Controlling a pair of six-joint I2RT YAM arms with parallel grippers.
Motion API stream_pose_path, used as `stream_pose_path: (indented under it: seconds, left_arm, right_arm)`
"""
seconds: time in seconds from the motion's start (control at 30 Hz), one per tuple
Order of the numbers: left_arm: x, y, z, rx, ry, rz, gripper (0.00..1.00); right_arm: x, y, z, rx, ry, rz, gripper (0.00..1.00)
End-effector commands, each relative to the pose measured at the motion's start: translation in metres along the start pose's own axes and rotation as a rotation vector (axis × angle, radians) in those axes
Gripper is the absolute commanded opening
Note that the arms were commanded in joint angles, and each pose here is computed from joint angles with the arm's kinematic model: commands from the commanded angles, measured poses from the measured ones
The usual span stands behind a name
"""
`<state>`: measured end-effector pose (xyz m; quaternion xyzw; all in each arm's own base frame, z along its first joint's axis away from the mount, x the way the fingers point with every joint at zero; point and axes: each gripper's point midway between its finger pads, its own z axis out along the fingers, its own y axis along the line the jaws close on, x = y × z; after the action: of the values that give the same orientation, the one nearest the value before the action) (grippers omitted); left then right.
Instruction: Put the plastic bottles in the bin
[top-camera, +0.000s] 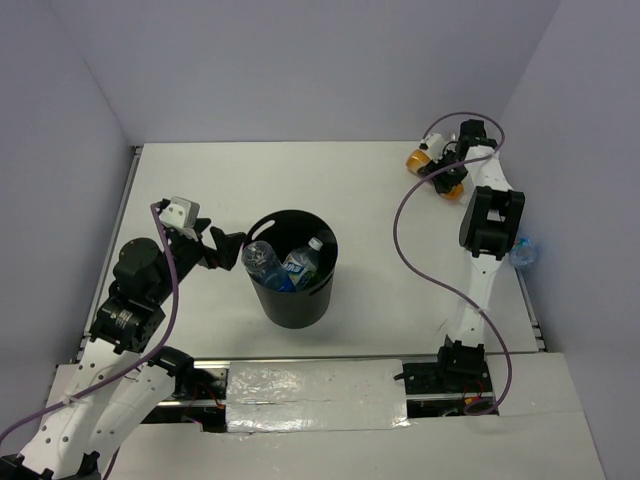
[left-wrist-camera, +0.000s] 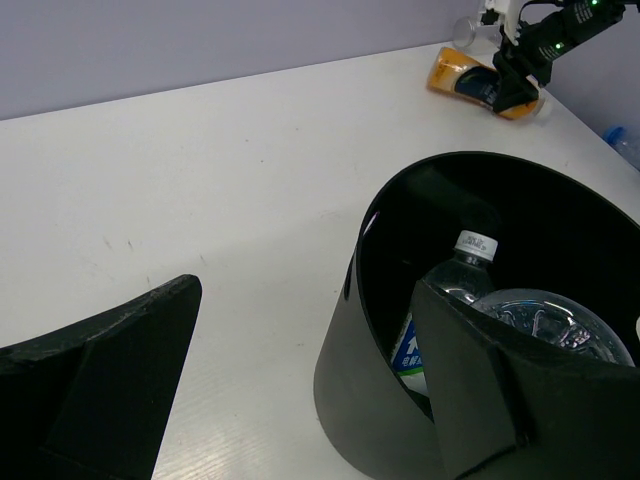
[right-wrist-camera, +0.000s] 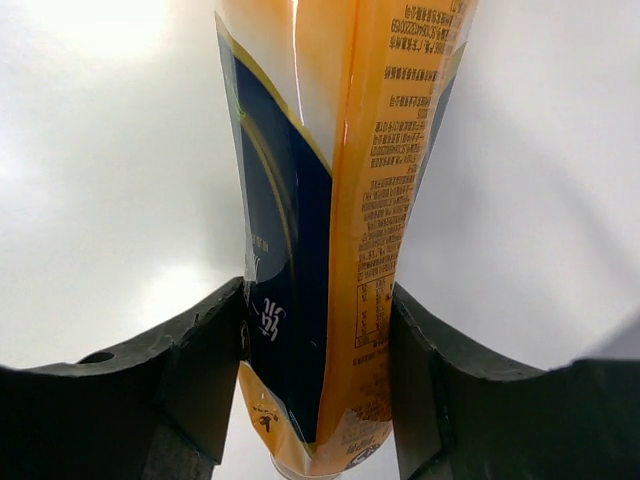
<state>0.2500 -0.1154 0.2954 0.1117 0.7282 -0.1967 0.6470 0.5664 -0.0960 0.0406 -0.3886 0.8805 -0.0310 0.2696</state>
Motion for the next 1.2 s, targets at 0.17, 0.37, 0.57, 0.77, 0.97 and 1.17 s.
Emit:
stream_pose_path:
  seconds: [0.17,0.37,0.57,0.77,0.97,1.17]
  left_arm:
    - [-0.014,-0.002,-0.001,0.016,-0.059,0.014,0.99]
    - [-0.019,-0.003,-0.006,0.016,-0.083,0.014,0.99]
    - [-0.025,-0.003,-0.011,0.017,-0.114,0.014,0.99]
    - [-0.027,-0.001,-0.012,0.007,-0.12,0.016,0.99]
    - [-0.028,0.002,-0.013,-0.012,-0.13,0.017,0.99]
    - [-0.028,0.002,-0.013,-0.012,-0.127,0.017,0.99]
  right_arm:
    - [-0.061,0.106,-0.107,-0.378,-0.278,0.122,0.24]
    - [-0.108,0.15,-0.197,-0.386,-0.454,0.02,0.17]
    - [-0.169,0.219,-0.295,-0.42,-0.663,-0.126,0.16]
    - [-0.226,0.303,-0.388,-0.58,-0.922,-0.178,0.17]
    - [-0.257,0.37,-0.42,-0.854,-1.105,-0.1,0.17]
    - [-0.261,0.432,-0.394,-1.018,-1.198,-0.042,0.18]
